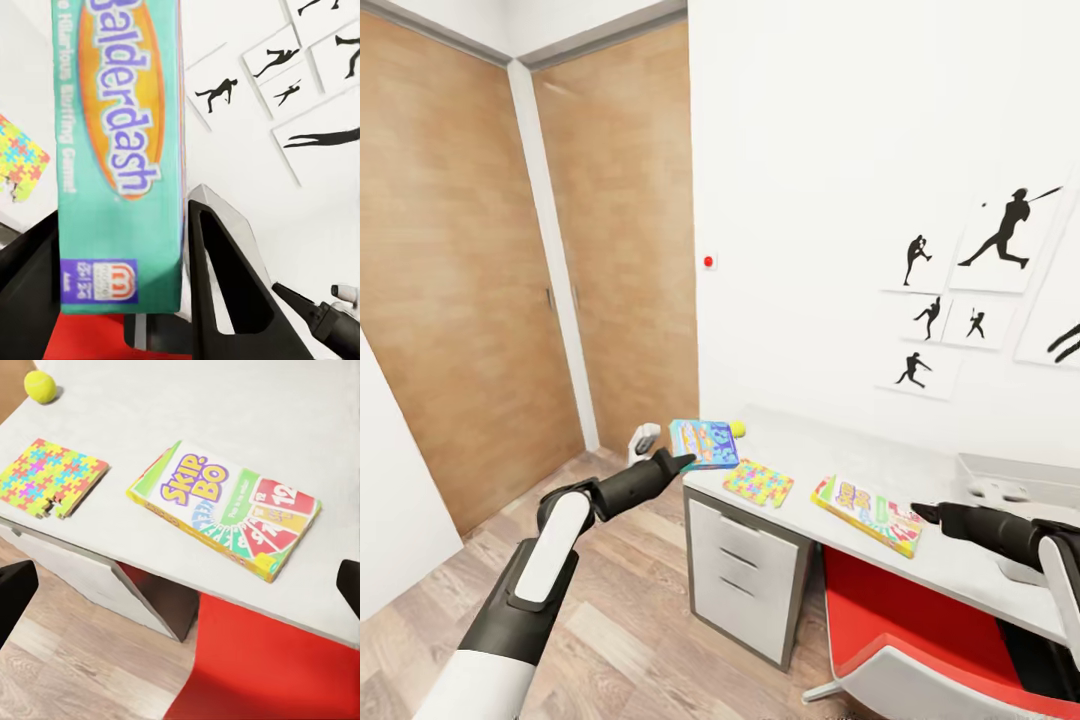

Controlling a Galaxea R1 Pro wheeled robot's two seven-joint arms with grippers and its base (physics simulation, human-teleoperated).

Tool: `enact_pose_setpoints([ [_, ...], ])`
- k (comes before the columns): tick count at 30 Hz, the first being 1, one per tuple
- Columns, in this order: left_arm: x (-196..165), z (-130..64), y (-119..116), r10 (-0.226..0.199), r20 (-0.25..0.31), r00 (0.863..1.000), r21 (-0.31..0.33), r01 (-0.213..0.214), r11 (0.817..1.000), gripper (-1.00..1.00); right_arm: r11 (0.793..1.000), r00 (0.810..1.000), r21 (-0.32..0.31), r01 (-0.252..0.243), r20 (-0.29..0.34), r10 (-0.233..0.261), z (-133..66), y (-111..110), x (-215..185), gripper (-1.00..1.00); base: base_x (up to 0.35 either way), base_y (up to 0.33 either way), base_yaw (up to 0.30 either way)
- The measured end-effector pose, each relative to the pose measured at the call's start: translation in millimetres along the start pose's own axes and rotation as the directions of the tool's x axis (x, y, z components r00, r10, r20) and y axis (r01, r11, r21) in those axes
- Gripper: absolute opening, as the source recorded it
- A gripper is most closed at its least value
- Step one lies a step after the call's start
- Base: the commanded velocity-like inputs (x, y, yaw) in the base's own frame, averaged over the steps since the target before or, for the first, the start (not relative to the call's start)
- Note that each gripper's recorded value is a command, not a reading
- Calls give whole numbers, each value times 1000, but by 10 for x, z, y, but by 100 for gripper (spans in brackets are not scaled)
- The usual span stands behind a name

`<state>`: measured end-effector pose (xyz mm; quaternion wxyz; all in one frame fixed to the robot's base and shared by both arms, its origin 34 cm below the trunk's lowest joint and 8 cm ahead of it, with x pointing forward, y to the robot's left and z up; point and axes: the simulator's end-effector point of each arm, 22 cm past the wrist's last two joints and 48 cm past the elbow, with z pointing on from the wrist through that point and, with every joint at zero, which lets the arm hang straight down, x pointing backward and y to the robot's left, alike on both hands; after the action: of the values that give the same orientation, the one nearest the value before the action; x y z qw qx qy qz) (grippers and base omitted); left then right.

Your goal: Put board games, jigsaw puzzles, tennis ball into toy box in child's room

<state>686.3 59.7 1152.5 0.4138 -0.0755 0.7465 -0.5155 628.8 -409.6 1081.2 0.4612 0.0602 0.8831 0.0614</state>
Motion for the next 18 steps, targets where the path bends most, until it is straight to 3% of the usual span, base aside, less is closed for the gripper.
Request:
enact_pose_setpoints([
  [9,5,101,-150,13,-21,1000,0,-13,1000,-100,998,998,41,-56,37,55,-123,-308,-95,100,0,0,-66],
  [18,-43,116,-298,25,-10,1000,17,-24,1000,-100,997,997,45,-67,44,65,-141,-343,-108,100,0,0,-24],
])
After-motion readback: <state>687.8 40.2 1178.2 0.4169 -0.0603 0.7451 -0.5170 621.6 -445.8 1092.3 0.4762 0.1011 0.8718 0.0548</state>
